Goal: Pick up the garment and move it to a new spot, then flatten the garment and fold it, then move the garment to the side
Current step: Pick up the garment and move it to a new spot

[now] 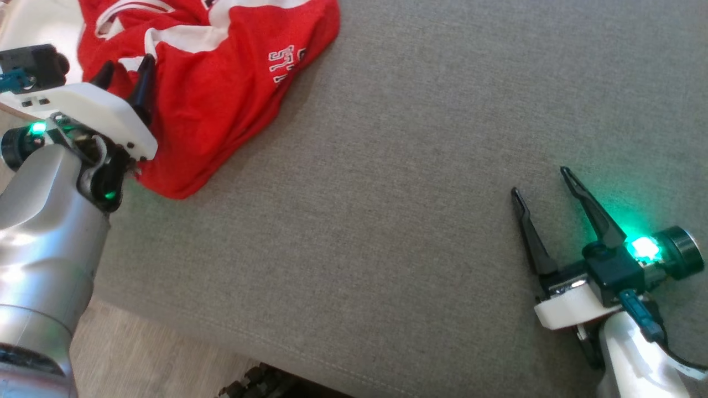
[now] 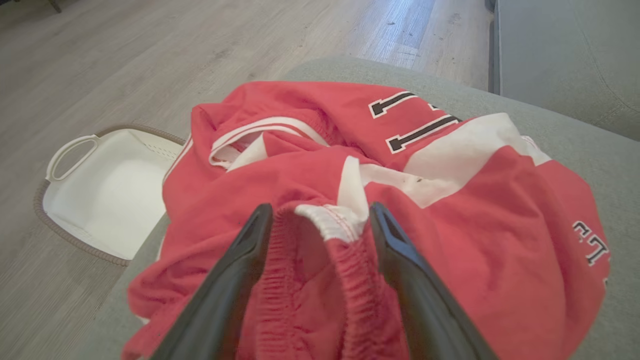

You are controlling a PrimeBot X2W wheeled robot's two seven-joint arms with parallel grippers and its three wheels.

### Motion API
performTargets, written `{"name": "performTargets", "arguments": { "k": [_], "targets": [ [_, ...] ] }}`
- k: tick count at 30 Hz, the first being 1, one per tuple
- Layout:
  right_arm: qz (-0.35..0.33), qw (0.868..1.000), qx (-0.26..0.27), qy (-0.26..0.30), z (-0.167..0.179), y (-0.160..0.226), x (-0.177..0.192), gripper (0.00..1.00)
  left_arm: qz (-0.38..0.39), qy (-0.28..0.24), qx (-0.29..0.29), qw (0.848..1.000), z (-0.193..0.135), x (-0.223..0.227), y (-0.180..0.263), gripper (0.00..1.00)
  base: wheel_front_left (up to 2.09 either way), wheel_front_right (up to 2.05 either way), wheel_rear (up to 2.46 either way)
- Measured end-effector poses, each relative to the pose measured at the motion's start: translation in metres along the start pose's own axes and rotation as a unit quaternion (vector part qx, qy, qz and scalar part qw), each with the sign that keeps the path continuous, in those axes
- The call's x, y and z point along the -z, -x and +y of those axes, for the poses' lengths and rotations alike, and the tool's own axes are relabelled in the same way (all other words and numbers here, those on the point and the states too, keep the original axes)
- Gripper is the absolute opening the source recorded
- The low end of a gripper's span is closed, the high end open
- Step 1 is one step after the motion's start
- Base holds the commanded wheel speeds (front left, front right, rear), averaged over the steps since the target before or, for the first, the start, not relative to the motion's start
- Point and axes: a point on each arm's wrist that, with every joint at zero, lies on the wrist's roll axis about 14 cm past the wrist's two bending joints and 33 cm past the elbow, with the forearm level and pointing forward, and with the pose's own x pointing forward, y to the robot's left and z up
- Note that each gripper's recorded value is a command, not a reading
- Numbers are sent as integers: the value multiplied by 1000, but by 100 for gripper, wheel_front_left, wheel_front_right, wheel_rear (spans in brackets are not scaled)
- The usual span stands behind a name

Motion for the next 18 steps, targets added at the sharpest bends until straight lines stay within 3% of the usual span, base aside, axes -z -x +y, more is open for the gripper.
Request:
{"name": "performTargets", "arguments": {
  "k": [3,4,5,11,18],
  "targets": [
    [-2,1000,6,-5,-3,-2,0,100,10,-2,6,1000,-6,6,-6,95,0,0,0],
    [-3,1000,8,-6,-3,-2,0,100,8,-7,8,1000,-7,6,-8,41,0,0,0],
    [-4,1000,10,-7,-4,-2,-1,100,6,-11,9,1000,-7,5,-9,0,0,0,0],
    [-8,1000,22,-3,-9,-1,-9,100,-16,-29,16,999,-8,-10,-5,0,0,0,0],
    [-24,998,49,-7,-17,13,-34,100,-122,-74,51,988,-21,-85,20,0,0,0,0]
  ]
}}
